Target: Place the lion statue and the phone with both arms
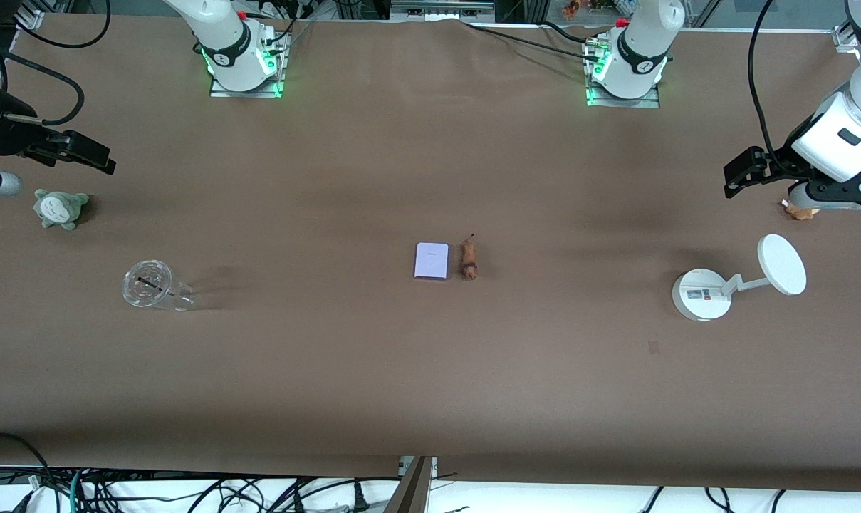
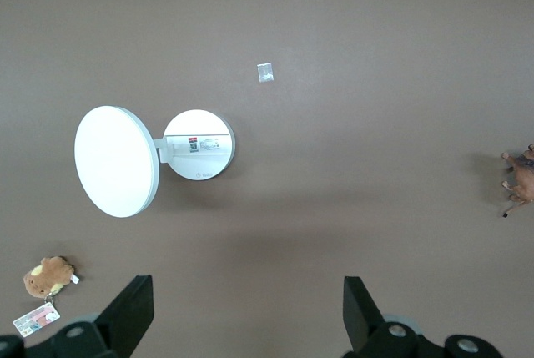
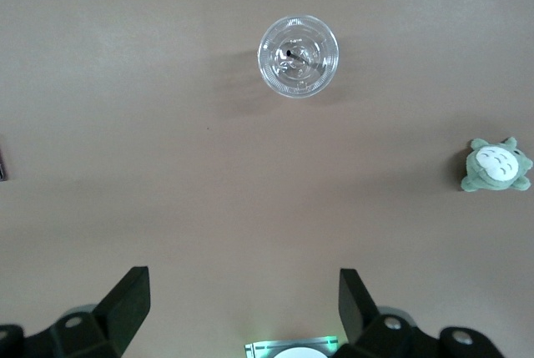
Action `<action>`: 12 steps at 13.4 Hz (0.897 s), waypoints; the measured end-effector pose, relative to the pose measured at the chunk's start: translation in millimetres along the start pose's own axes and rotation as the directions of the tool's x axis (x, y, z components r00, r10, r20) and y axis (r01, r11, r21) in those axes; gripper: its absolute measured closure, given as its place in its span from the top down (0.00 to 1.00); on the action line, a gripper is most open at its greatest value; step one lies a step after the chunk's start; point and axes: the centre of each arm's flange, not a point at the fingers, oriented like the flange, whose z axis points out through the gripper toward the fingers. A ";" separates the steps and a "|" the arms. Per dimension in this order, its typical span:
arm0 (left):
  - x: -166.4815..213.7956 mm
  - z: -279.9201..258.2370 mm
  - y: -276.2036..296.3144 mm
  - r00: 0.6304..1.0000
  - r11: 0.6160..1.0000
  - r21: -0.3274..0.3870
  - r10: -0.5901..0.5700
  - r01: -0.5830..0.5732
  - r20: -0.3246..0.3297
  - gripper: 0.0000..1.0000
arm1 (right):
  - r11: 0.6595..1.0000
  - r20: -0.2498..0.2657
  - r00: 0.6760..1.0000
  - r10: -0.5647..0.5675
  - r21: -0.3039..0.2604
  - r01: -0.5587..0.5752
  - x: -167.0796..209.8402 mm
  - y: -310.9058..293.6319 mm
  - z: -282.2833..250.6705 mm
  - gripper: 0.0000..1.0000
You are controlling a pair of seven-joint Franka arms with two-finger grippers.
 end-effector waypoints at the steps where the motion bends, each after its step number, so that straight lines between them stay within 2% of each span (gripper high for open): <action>1: 0.0 0.0 0.0 1.000 1.000 0.000 0.000 0.000 0.000 1.00 | 1.000 0.000 1.000 0.000 0.000 0.000 0.0 0.1 0.0 1.00; 12: -1.5 1.4 -0.2 1.000 1.000 0.000 0.000 0.000 0.014 1.00 | 1.000 0.002 1.000 0.002 0.000 -0.002 0.9 1.2 1.1 1.00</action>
